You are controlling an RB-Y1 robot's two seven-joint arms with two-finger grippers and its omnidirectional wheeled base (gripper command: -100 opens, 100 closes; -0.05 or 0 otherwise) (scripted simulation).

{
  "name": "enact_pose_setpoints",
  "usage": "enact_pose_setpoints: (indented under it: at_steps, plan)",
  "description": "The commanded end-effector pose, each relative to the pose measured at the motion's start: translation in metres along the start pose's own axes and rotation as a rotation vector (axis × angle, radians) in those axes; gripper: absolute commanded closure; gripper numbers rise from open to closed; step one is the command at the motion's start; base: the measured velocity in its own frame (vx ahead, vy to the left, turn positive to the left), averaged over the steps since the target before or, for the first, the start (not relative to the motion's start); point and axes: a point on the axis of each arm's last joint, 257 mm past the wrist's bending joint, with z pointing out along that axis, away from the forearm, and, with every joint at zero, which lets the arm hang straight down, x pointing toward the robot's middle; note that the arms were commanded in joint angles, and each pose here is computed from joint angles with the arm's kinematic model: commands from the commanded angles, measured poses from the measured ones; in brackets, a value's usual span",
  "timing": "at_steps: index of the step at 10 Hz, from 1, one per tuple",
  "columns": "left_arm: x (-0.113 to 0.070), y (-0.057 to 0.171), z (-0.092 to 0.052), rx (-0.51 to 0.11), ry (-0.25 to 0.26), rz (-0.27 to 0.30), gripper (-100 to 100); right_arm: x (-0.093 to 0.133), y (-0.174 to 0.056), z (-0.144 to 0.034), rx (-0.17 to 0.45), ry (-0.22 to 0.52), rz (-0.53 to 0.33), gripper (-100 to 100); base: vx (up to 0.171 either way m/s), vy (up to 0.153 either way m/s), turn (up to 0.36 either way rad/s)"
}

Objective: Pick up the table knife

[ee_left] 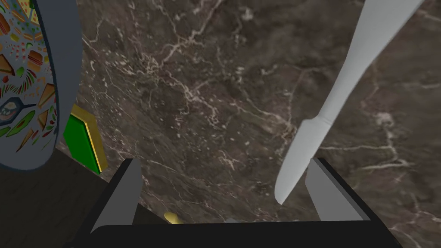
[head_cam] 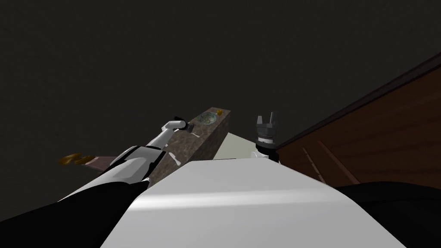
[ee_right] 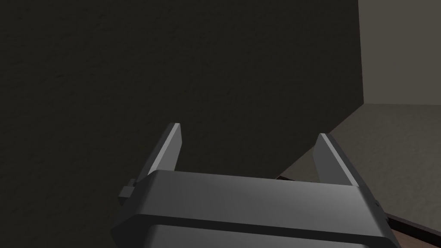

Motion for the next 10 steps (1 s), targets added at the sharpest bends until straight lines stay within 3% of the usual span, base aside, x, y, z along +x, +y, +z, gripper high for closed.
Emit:
enact_pose_setpoints:
  at_steps: [1,2,3,4,5,7,8,10]
  plan:
    - [-0.003,0.018,0.001,-0.057,0.010,-0.003,-100,0.000,0.000,0.000,0.000,0.000,0.000,0,-0.007,0.041,-0.141]
    - [-0.007,0.035,0.000,-0.115,0.018,-0.001,-100,0.000,0.000,0.000,0.000,0.000,0.000,0,-0.006,0.039,-0.191]
    - [-0.008,0.040,0.000,-0.131,0.020,-0.006,-100,0.000,0.000,0.000,0.000,0.000,0.000,0,-0.005,0.036,-0.153]
    - [-0.012,0.061,-0.001,-0.197,0.030,-0.010,-100,0.000,0.000,0.000,0.000,0.000,0.000,0,-0.005,0.035,-0.263]
    - [-0.013,0.063,-0.001,-0.203,0.030,-0.015,-100,0.000,0.000,0.000,0.000,0.000,0.000,0,-0.003,0.036,-0.111]
    - [-0.021,0.100,-0.006,-0.312,0.047,-0.026,-100,0.000,0.000,0.000,0.000,0.000,0.000,0,0.001,0.043,-0.228]
    - [-0.021,0.103,-0.007,-0.325,0.050,-0.029,-100,0.000,0.000,0.000,0.000,0.000,0.000,0,-0.005,0.042,-0.120]
    - [-0.026,0.134,-0.014,-0.417,0.068,-0.043,-100,0.000,0.000,0.000,0.000,0.000,0.000,0,-0.004,0.033,-0.210]
